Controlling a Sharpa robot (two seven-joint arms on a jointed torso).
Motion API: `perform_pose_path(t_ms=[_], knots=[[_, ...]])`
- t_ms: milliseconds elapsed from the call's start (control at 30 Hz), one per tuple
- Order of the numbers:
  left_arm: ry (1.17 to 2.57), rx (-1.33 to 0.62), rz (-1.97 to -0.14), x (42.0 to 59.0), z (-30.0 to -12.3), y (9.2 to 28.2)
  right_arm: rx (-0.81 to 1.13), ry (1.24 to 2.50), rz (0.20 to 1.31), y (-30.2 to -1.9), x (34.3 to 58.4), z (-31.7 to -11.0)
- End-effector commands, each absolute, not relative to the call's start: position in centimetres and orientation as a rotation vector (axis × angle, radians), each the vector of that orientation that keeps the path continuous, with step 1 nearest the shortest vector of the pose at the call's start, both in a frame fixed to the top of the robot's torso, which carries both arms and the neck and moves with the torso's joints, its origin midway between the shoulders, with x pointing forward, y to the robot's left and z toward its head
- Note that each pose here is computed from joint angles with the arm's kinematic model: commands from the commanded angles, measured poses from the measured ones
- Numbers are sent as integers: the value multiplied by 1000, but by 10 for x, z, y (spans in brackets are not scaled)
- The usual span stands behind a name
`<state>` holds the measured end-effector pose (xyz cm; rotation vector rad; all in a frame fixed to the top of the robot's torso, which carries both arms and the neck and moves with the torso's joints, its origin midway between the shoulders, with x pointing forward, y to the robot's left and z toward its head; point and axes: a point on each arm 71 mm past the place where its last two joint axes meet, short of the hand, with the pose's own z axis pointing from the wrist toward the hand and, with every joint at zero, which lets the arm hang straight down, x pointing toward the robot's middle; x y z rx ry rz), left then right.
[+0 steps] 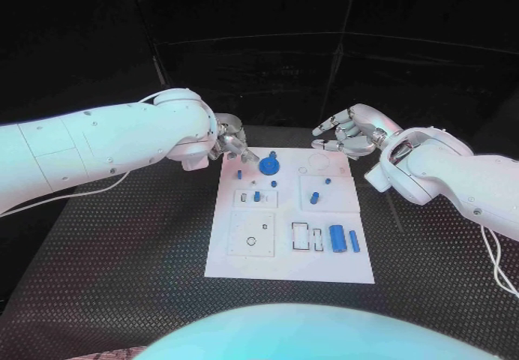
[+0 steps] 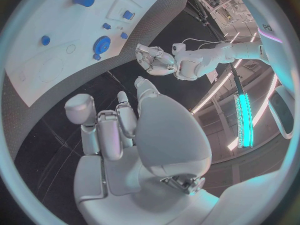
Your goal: Assemble the parts on the task board
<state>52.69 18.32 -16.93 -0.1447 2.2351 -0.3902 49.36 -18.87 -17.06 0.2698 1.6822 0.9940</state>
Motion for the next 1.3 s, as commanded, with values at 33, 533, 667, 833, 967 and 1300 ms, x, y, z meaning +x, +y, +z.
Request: perform_pose_path(t_ms=[33, 533, 667, 833, 967, 1300], knots=[[2265, -182, -406, 534, -168, 188, 264, 1679, 1006, -187, 494, -169], [2327, -183, -267, 560, -189, 203, 264, 1690, 1003, -187, 494, -171], [2338, -181, -238, 563, -196, 204, 264, 1692, 1004, -187, 494, -171], [2349, -188, -209, 567, -202, 207, 263, 1694, 1006, -186, 494, -172], [2364, -186, -200, 567, -207, 207, 261, 1697, 1008, -185, 493, -172], [2391, -185, -194, 565, -218, 205, 260, 1699, 1010, -185, 493, -172]])
